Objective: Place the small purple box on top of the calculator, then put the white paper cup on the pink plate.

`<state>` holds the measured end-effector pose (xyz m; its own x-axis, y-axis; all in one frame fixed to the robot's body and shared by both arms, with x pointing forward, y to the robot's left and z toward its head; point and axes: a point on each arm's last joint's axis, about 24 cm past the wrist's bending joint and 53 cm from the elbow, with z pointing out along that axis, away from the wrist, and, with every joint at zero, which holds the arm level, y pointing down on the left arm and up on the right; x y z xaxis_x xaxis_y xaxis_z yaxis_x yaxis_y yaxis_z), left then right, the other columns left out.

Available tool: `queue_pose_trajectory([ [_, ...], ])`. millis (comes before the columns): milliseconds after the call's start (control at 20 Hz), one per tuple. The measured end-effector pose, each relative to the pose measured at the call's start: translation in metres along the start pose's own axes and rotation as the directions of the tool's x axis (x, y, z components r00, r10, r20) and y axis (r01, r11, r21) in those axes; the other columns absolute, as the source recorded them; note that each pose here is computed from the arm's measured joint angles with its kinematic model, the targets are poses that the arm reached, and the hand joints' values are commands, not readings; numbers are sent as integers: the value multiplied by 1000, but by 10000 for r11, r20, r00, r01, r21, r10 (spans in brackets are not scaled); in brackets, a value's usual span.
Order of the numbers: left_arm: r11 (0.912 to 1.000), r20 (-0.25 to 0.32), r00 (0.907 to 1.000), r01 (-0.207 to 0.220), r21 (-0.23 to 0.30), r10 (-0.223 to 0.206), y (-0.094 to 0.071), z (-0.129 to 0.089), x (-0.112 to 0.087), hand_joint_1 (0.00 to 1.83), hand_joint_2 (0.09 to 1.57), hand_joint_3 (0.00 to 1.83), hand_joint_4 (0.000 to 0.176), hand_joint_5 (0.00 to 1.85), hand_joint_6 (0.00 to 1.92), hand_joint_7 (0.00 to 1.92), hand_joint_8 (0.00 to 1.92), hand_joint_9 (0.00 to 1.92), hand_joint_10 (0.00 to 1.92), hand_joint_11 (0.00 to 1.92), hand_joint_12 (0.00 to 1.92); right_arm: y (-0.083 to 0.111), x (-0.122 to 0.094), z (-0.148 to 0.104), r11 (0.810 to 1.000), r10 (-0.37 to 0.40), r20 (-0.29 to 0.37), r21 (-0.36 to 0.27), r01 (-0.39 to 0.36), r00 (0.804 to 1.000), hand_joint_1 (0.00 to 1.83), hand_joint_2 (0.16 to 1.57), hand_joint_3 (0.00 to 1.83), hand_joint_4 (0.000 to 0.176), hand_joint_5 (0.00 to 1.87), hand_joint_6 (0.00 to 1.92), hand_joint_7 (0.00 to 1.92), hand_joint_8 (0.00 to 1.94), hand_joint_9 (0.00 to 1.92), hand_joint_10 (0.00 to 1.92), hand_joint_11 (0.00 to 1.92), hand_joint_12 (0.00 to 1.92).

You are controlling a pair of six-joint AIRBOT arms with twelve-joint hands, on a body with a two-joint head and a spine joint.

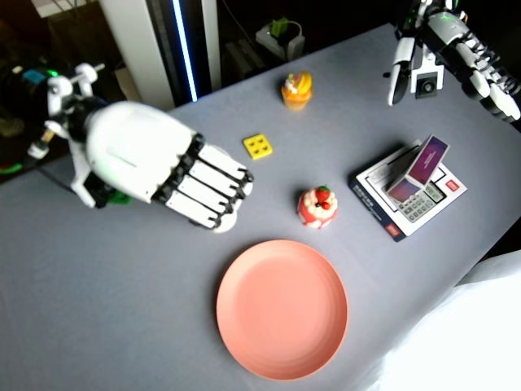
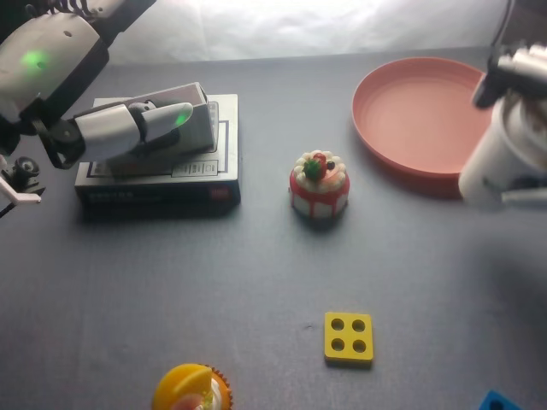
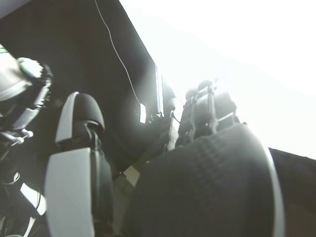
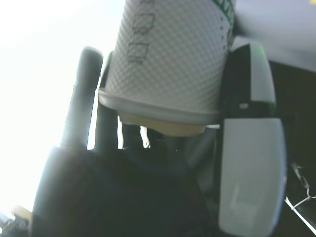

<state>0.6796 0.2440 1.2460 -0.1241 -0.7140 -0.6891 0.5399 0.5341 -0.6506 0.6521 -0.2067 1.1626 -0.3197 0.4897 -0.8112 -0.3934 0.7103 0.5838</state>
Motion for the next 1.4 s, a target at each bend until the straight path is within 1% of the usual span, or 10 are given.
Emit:
queue_pose_trajectory([
  [250, 10000, -102, 9999, 12, 74, -12, -2, -1, 3, 817, 1162, 6, 97, 19, 4, 0, 0, 0, 0, 0, 0, -15, -16, 44, 9984, 461, 589, 302, -480, 9972, 1214, 1156, 10, 0, 74, 981, 75, 1025, 70, 1561, 51, 1921],
  [400, 9998, -104, 9999, 20, 201, -18, -5, -1, 3, 793, 1159, 3, 92, 18, 4, 0, 0, 0, 0, 37, 25, -28, -12, 76, 9945, 351, 385, 971, -387, 9986, 1541, 1237, 8, 0, 242, 307, 164, 810, 486, 1677, 178, 1918],
  [450, 9996, -97, 10000, 19, 275, -17, -7, -1, 4, 760, 1162, 4, 93, 22, 4, 0, 0, 0, 0, 1, 3, -31, -12, 87, 9927, 208, 325, 1183, -245, 9993, 1236, 1178, 0, 0, 317, 675, 169, 1012, 140, 1619, 39, 1921],
  [600, 9994, -17, 10000, 74, 353, -73, -8, -1, 3, 736, 1169, 6, 105, 17, 2, 0, 0, 0, 0, 14, 6, -40, -6, 102, 9871, 168, 34, 1594, -171, 9999, 1256, 1147, 0, 0, 172, 1063, 103, 1193, 97, 1758, 173, 1921],
  [850, 9983, -130, 9996, 242, 524, -236, -11, 0, 10, 756, 1172, 5, 96, 16, 1, 0, 0, 0, 0, 0, 0, -75, -1, 112, 9618, 903, -26, 2598, -866, 9959, 1219, 1145, 0, 0, 73, 1050, 39, 1200, 246, 1639, 184, 1921],
  [950, 9981, 17, 9996, 288, 547, -290, -10, 1, 7, 777, 1196, 14, 71, 10, 0, 0, 0, 0, 0, 0, 0, -82, -5, 111, 9566, 995, 109, 2741, -986, 9950, 1177, 1095, 0, 0, 64, 706, 107, 784, 247, 1474, 40, 1904],
  [1050, 9975, 45, 9995, 301, 633, -304, -13, 1, 6, 783, 1205, 16, 63, 6, 0, 0, 0, 0, 0, 0, 0, -83, -4, 112, 9547, 1058, 91, 2786, -1041, 9944, 1126, 1077, 0, 51, 81, 350, 150, 319, 166, 1093, 1, 1429],
  [1100, 9975, 52, 9995, 300, 643, -304, -13, 1, 6, 783, 1205, 16, 63, 6, 0, 0, 0, 0, 0, 0, 0, -83, -2, 113, 9548, 1073, 52, 2783, -1045, 9942, 1126, 1077, 0, 51, 81, 350, 150, 319, 166, 1093, 1, 1429],
  [1200, 9972, 87, 9995, 305, 688, -312, -14, 1, 5, 806, 1204, 10, 58, 9, 2, 0, 0, 0, 0, 0, 0, -82, 3, 114, 9543, 1118, -63, 2795, -1056, 9937, 926, 1066, 0, 81, 1, 9, 8, 9, 63, 299, 0, 874],
  [1400, 9968, 118, 9994, 312, 735, -322, -15, 0, 5, 798, 1199, 6, 54, 14, 3, 0, 0, 0, 0, 0, 0, -81, 3, 114, 9544, 1129, -54, 2789, -1069, 9936, 854, 1054, 0, 64, 0, 0, 0, 0, 12, 26, 0, 465],
])
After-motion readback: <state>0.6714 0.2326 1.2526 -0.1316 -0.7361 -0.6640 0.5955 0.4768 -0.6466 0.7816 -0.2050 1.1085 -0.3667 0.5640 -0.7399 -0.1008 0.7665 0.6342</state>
